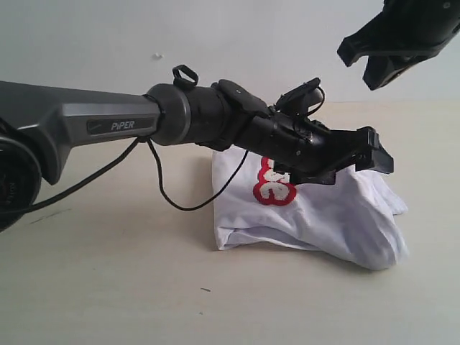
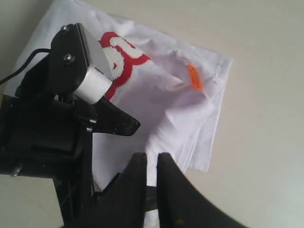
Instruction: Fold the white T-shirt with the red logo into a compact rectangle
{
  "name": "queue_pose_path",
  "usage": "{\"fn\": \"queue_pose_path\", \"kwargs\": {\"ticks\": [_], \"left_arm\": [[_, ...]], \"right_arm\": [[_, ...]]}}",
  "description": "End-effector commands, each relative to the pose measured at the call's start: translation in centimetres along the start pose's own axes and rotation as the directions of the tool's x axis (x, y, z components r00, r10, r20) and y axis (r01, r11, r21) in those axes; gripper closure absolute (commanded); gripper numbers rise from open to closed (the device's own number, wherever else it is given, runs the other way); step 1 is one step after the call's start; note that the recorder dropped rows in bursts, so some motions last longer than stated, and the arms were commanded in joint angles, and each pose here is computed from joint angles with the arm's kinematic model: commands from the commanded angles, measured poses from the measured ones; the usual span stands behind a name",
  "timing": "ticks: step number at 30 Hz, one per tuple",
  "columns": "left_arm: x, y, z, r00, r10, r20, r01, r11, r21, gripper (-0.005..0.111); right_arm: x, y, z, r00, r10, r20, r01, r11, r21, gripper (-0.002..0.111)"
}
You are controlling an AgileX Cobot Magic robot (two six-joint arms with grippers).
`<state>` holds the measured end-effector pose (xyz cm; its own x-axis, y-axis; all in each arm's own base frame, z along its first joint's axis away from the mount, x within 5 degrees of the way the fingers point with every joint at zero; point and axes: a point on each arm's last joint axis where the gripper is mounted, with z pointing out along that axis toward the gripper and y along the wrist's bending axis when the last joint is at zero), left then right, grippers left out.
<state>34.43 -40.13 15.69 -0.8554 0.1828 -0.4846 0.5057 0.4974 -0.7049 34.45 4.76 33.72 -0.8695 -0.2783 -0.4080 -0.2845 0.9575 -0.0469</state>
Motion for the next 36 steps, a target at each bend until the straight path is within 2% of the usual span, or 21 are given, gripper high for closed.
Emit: {"fn": "queue_pose_path", "kwargs": {"ticks": [1, 7, 13, 19, 22, 25, 29, 30, 33, 36], "left_arm": [[0.3, -0.5, 0.4, 1.000, 0.016, -0.026, -0.015, 0.999, 0.039, 0.015], [0.4, 0.1, -0.4, 0.990, 0.104, -0.100, -0.100, 0.994, 0.041, 0.015], [-1.1, 1.8, -3.3, 0.974, 0.171, -0.149, -0.174, 0.985, -0.005, 0.015], [-2.7, 2.6, -6.9, 0.958, 0.217, -0.190, -0.224, 0.974, -0.020, 0.018], [-2.3, 3.3, -7.5, 0.918, 0.285, -0.277, -0.313, 0.948, -0.061, 0.034], [-2.0, 4.3, -7.8, 0.869, 0.346, -0.354, -0.409, 0.905, -0.118, 0.063], [-1.5, 5.4, -7.7, 0.825, 0.378, -0.420, -0.473, 0.868, -0.148, 0.100], [-1.5, 5.8, -7.7, 0.814, 0.385, -0.436, -0.492, 0.856, -0.162, 0.106], [-1.0, 7.9, -7.0, 0.821, 0.323, -0.472, -0.484, 0.832, -0.273, 0.106], [-0.6, 9.2, -6.5, 0.831, 0.277, -0.483, -0.458, 0.833, -0.310, 0.106]], "right_arm": [[-0.1, -0.3, 2.8, 0.997, -0.004, -0.078, 0.003, 1.000, -0.012, 0.098], [-0.3, -0.5, 4.4, 0.994, -0.010, -0.107, 0.009, 1.000, -0.003, 0.098], [-0.3, -2.2, 4.6, 0.994, 0.015, -0.110, 0.004, 0.986, 0.168, 0.098], [-0.1, -2.2, 6.6, 0.987, 0.046, -0.154, -0.032, 0.995, 0.094, 0.098], [-0.1, -1.9, 8.2, 0.981, 0.065, -0.184, -0.057, 0.997, 0.053, 0.098], [0.0, -1.5, 10.5, 0.969, 0.103, -0.223, -0.105, 0.994, 0.006, 0.098], [0.5, -1.4, 13.6, 0.944, 0.151, -0.295, -0.156, 0.988, 0.005, 0.098], [0.6, -1.4, 14.5, 0.939, 0.151, -0.308, -0.158, 0.987, 0.003, 0.098], [1.1, -1.4, 17.4, 0.926, 0.159, -0.343, -0.167, 0.986, 0.005, 0.098], [1.5, -1.4, 19.4, 0.918, 0.159, -0.363, -0.168, 0.986, 0.005, 0.098]]}}
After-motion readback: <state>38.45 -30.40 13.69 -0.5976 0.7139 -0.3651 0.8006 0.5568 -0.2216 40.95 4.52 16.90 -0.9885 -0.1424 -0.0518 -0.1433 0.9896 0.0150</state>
